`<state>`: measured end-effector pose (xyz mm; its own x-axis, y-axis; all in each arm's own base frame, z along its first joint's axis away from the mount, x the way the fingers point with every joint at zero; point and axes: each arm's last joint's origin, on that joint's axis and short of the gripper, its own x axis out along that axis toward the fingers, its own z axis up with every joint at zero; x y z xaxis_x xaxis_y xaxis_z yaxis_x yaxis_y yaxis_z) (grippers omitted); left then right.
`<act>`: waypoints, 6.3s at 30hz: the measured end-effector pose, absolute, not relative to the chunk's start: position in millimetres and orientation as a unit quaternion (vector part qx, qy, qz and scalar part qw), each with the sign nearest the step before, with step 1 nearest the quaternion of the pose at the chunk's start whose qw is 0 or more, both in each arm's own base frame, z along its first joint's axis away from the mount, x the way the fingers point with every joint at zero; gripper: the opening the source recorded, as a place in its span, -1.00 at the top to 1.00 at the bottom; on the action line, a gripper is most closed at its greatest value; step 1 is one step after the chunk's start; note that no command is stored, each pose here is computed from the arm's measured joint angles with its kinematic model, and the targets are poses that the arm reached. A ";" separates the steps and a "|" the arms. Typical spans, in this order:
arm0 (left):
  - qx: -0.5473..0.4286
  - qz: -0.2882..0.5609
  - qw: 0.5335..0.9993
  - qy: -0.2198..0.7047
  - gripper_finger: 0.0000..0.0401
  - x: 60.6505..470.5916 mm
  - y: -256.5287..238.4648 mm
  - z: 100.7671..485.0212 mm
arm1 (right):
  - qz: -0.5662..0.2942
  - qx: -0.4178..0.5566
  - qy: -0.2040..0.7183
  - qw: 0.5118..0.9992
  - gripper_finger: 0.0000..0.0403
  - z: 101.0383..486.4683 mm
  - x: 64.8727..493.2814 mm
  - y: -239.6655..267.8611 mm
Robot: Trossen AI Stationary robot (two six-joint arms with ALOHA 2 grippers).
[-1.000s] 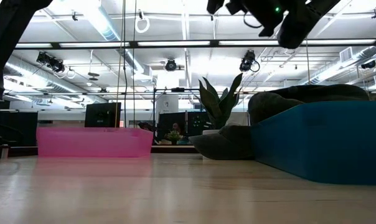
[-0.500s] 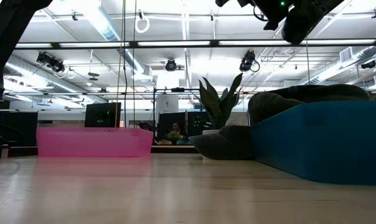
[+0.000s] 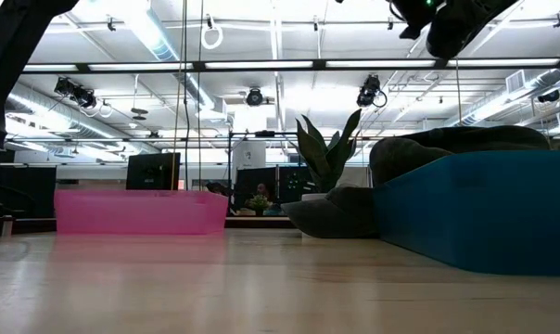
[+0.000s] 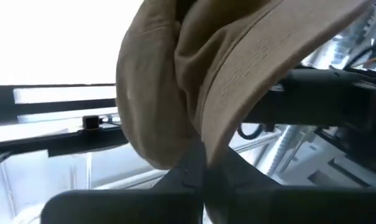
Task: Pick & Place hat
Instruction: Put the bottom brown cap into the pink bin
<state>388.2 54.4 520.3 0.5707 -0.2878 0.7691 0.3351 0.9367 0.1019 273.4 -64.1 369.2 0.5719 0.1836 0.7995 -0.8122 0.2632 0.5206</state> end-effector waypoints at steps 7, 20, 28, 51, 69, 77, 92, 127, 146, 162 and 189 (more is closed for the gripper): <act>-0.015 -0.170 0.888 -0.427 0.95 388.3 57.3 519.9 | 0.355 0.463 -0.302 0.754 0.97 389.9 248.3 -68.9; -0.012 -0.178 0.894 -0.412 0.97 388.6 66.4 518.1 | 0.415 0.405 -0.289 0.761 0.98 432.1 187.4 -52.6; -0.075 -0.185 0.933 -0.298 0.65 404.4 72.1 502.4 | 0.383 0.385 -0.295 0.786 0.98 441.1 170.0 -51.2; -0.071 -0.262 0.931 -0.245 -0.94 406.4 53.6 499.3 | 0.322 0.407 -0.238 0.821 0.98 436.1 169.7 -65.5; -0.259 -0.191 0.944 -0.071 -0.88 407.0 111.1 472.5 | 0.292 0.394 -0.265 0.830 0.98 445.9 139.5 -75.7; -0.263 -0.158 0.951 -0.040 -0.88 388.7 117.5 480.1 | 0.267 0.377 -0.267 0.846 0.98 449.2 124.3 -78.4; -0.234 -0.068 0.970 -0.009 -0.88 349.9 122.1 496.1 | 0.222 0.368 -0.254 0.867 0.98 449.7 108.7 -84.7; -0.266 0.305 0.911 0.081 -0.88 219.1 47.7 522.7 | 0.107 0.393 -0.081 0.910 0.98 426.9 180.4 -119.1; -0.401 0.337 0.847 0.094 -0.88 202.0 42.8 513.5 | 0.104 0.365 -0.036 0.924 0.98 394.5 241.6 -107.6; -0.419 0.374 0.813 0.156 -0.62 205.3 31.7 495.9 | 0.084 0.324 -0.037 0.942 0.98 380.1 266.0 -103.6; -0.392 0.368 0.834 0.125 -0.37 244.3 33.9 491.9 | 0.117 0.294 -0.071 0.946 0.98 388.9 267.3 -95.6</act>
